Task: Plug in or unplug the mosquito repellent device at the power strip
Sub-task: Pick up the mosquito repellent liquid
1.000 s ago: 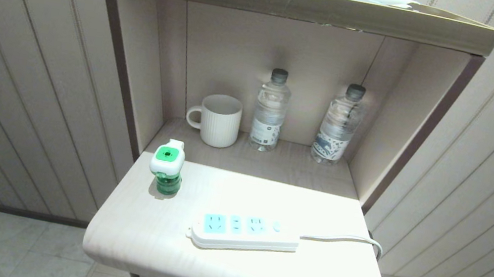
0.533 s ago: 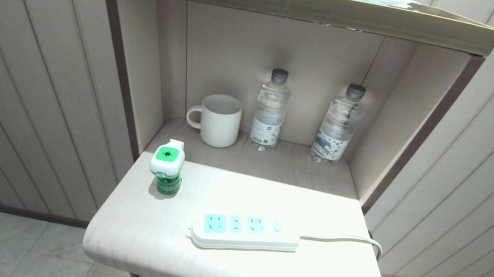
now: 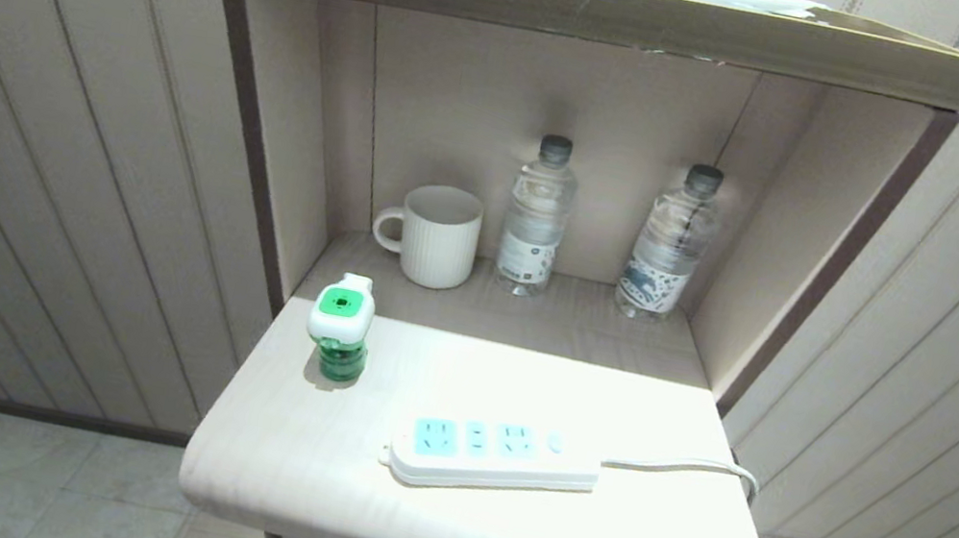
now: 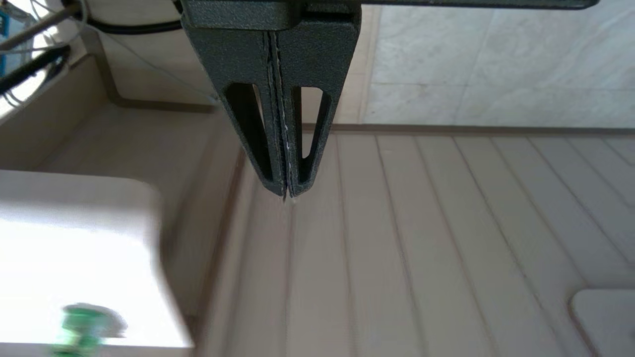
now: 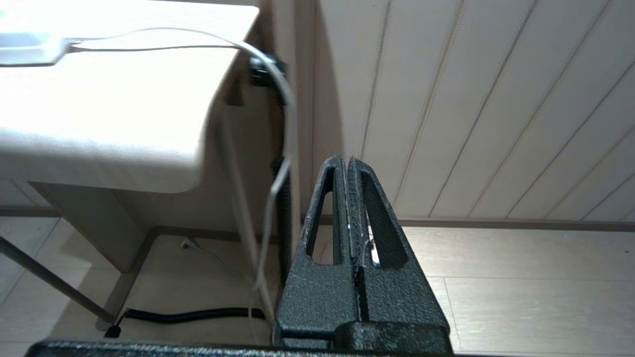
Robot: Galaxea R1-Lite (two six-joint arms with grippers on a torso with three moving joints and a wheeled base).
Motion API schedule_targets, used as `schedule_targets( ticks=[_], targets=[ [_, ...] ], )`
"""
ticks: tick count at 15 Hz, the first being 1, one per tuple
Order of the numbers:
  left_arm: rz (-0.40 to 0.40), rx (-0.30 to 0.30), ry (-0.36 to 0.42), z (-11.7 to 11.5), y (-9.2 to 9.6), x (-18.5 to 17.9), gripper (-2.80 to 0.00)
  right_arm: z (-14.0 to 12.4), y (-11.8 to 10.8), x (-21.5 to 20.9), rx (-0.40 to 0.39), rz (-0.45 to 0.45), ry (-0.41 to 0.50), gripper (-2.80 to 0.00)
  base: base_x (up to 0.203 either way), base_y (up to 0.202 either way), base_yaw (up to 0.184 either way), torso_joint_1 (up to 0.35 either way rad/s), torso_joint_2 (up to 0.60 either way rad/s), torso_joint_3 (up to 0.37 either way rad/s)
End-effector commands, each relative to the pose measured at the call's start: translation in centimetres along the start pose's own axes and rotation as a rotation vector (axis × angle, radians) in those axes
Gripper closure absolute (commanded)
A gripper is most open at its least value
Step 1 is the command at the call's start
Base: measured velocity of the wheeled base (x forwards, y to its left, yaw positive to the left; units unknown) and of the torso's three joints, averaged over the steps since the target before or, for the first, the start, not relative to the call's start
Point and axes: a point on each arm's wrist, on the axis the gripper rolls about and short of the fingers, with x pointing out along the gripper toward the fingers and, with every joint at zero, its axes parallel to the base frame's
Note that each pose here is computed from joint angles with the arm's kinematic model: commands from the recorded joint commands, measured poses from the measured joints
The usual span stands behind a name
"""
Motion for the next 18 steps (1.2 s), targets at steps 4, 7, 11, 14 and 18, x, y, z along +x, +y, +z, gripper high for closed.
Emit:
schedule_targets(
  ticks=[4,7,11,14,18],
  targets=[
    [0.000,0.000,0.001,0.01,0.00,0.01,0.00,0.00,0.00,0.01,0.000,-0.001,0.002,0.00,0.000,0.197,-0.003,0.001,0.00,0.001],
    [0.000,0.000,0.001,0.01,0.00,0.01,0.00,0.00,0.00,0.02,0.000,-0.001,0.003,0.00,0.000,0.192,0.001,0.007,0.00,0.001],
    [0.000,0.000,0.001,0.01,0.00,0.01,0.00,0.00,0.00,0.01,0.000,-0.001,0.002,0.00,0.000,0.197,-0.003,0.000,0.00,0.002],
    [0.000,0.000,0.001,0.01,0.00,0.01,0.00,0.00,0.00,0.02,0.000,-0.001,0.003,0.00,0.000,0.196,-0.002,0.005,0.00,0.003],
    [0.001,0.000,0.001,0.01,0.00,0.01,0.00,0.00,0.00,0.01,0.000,-0.001,0.002,0.00,0.000,0.194,0.000,0.004,0.00,0.001]
  ],
)
